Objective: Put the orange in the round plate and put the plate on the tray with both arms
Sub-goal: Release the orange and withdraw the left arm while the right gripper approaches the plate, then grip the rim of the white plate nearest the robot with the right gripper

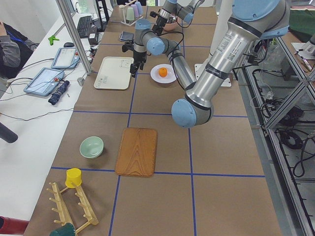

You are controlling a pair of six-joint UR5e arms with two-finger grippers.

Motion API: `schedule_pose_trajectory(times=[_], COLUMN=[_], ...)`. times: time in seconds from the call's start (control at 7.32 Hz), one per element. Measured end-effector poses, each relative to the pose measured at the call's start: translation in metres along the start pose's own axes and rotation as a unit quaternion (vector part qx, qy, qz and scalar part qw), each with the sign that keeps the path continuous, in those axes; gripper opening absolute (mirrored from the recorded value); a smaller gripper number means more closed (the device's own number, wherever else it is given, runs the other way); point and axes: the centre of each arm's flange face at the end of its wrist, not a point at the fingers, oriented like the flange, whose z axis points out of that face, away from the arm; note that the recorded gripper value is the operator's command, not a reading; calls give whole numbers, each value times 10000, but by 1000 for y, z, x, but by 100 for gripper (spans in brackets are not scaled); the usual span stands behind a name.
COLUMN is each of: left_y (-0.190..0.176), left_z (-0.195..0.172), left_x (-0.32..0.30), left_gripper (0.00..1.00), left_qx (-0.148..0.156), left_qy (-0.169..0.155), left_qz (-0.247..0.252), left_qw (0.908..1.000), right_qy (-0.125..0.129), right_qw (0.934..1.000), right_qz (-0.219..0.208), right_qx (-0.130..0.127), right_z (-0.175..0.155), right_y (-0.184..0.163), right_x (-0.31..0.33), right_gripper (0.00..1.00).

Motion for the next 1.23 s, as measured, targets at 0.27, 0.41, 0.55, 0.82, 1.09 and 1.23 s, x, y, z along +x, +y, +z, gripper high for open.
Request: schedule_pose_trajectory(times=[0.27,0.41,0.55,0.82,1.09,1.23], left_y=[39,64,93,140,180,198], left_z=[6,5,1,-3,2,13], left_x=[-169,-249,-315,-397,-445,-459], left_gripper=[99,99,99,99,99,99], left_qx=[-407,-458,-449,-426,-467,-529], left_qy=[-238,-252,-156,24,282,443], left_qz=[317,340,104,-391,-810,-1022], left_qw=[9984,9981,9988,9983,9952,9924], right_qy=[-328,-424,-510,-711,-803,-744], right_qw=[9986,9978,9968,9949,9912,9902], right_qz=[403,512,608,691,1015,1143], right_qx=[40,55,70,163,287,317], right_z=[1,0,-2,-8,-6,3], right_y=[35,51,69,114,171,194], right_x=[-4,-5,-5,-2,14,27], right_gripper=[100,100,100,100,99,99])
